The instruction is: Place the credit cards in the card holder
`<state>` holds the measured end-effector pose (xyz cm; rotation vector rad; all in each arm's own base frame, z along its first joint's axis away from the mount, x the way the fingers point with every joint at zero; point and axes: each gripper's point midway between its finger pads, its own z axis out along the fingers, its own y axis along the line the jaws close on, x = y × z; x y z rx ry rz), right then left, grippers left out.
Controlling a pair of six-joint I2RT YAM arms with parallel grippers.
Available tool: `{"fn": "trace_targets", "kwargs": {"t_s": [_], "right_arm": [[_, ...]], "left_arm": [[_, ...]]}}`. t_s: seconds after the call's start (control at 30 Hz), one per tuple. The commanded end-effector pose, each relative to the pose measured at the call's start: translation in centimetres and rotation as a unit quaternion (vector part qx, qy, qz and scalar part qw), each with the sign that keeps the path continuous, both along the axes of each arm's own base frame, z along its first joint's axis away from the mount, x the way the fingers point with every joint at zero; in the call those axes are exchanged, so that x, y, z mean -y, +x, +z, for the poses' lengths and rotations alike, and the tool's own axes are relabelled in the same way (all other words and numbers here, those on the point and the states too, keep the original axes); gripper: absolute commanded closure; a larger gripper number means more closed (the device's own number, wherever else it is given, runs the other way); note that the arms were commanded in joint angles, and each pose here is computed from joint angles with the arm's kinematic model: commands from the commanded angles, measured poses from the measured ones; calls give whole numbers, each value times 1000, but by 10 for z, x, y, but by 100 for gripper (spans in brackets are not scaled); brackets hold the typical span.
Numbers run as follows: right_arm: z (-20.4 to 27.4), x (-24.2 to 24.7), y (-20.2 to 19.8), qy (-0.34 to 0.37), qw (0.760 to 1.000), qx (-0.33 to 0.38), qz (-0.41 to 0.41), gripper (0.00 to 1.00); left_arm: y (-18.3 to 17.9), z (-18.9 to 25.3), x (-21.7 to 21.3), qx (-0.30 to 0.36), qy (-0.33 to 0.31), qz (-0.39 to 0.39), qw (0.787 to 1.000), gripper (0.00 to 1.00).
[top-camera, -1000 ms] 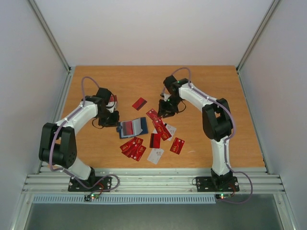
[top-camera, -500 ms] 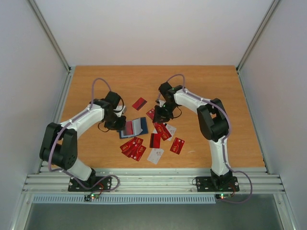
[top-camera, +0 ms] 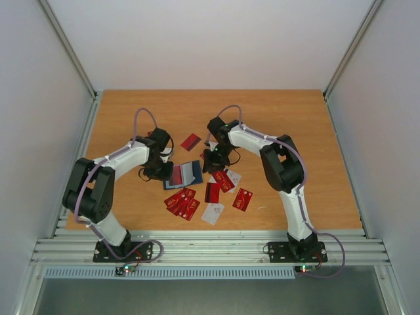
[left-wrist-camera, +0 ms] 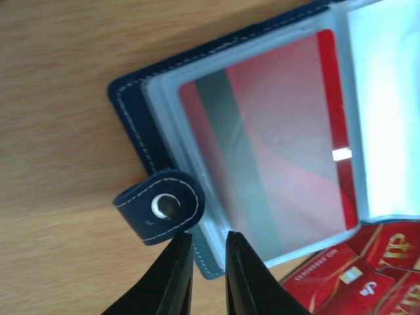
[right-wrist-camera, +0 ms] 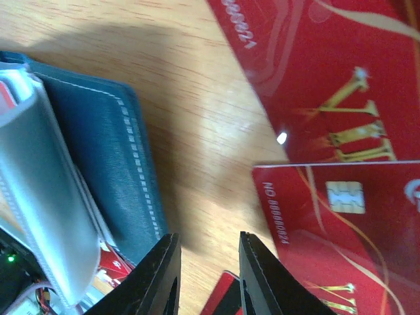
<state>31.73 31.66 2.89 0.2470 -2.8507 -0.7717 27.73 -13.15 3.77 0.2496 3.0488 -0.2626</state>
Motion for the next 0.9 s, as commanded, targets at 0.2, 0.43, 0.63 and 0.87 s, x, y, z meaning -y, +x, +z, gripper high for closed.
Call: {"fn": "trace_targets", "kwargs": {"t_s": [0.2, 0.43, 0.63, 0.87], "right_arm": [[1, -22, 2, 3, 1000, 7, 19, 74], [8, -31, 6, 19, 1000, 10, 19, 74], [15, -44, 2, 69, 998, 2, 15, 74], [26, -60, -7, 138, 990, -26, 0, 74]], "left_arm": [[18, 12, -25, 61, 69, 24, 996, 82], [21, 20, -34, 74, 63, 51, 994, 81], [18, 6, -47, 50, 34, 90, 994, 81], [17, -4, -49, 34, 7, 107, 994, 78]]}}
